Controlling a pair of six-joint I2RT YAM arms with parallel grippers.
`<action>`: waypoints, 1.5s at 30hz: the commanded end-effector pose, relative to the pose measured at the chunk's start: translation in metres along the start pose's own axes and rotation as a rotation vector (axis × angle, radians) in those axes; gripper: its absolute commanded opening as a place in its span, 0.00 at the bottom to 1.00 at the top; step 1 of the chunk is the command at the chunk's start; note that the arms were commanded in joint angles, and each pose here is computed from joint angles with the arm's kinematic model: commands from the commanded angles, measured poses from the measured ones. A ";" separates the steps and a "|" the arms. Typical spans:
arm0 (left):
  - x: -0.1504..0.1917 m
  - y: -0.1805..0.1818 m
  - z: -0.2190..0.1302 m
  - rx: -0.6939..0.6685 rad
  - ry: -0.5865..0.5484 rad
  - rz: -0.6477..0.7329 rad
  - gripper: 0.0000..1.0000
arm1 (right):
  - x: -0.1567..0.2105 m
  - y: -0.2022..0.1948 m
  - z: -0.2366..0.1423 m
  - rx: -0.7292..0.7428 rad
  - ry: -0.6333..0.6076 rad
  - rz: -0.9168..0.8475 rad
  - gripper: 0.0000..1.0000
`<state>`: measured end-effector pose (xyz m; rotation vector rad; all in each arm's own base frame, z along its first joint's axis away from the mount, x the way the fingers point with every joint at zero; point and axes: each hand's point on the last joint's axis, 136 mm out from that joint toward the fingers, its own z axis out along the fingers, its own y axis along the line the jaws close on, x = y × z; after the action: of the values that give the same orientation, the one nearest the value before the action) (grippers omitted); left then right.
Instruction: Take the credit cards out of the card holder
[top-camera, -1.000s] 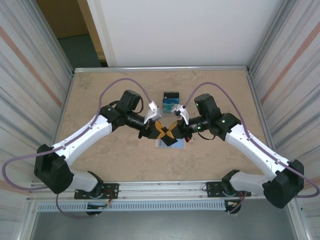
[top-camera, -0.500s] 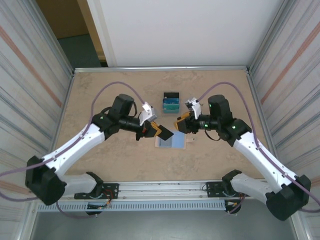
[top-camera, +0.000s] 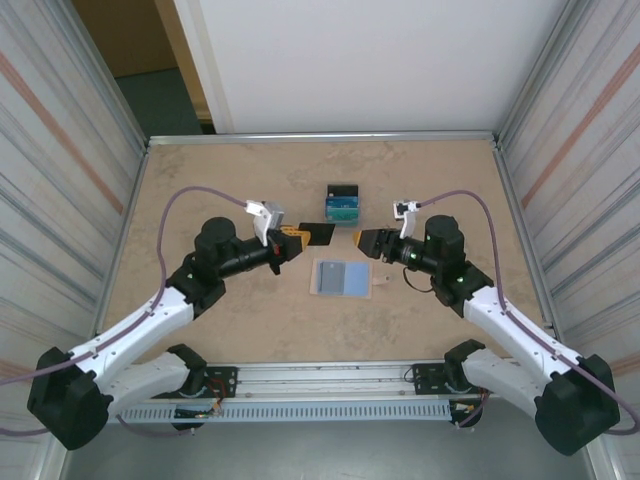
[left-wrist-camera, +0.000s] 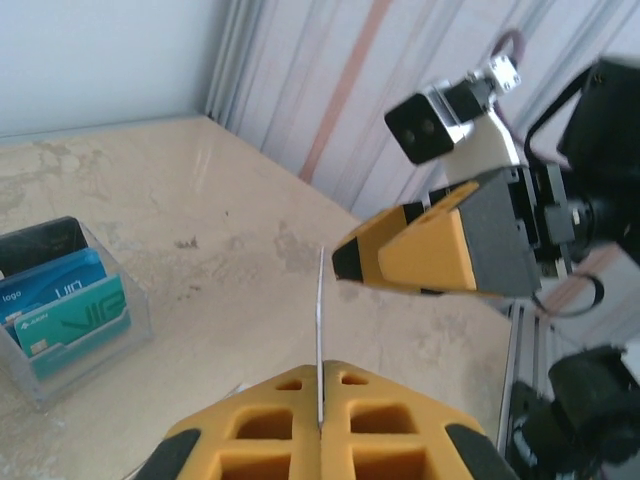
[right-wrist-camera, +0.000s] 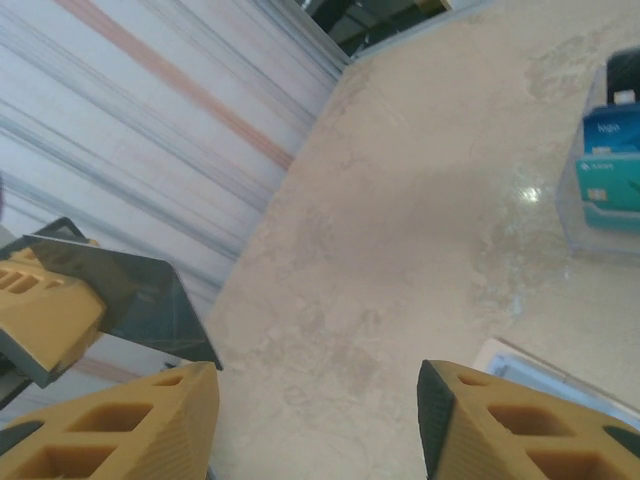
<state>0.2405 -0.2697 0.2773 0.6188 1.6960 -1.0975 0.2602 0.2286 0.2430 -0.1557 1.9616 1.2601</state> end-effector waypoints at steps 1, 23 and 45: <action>-0.038 -0.008 -0.003 0.034 -0.174 -0.078 0.00 | -0.023 0.036 0.003 -0.139 -0.091 -0.024 0.56; -0.050 -0.027 0.005 0.150 -0.205 -0.115 0.00 | -0.026 0.097 0.028 -0.379 -0.092 -0.157 0.44; -0.056 -0.038 -0.013 0.117 -0.064 0.039 0.60 | -0.012 0.091 0.008 -0.261 0.005 -0.327 0.00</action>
<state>0.2392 -0.2780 0.3176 0.5517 1.6252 -1.2611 0.2354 0.2836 0.3121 -0.5060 1.6657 1.3867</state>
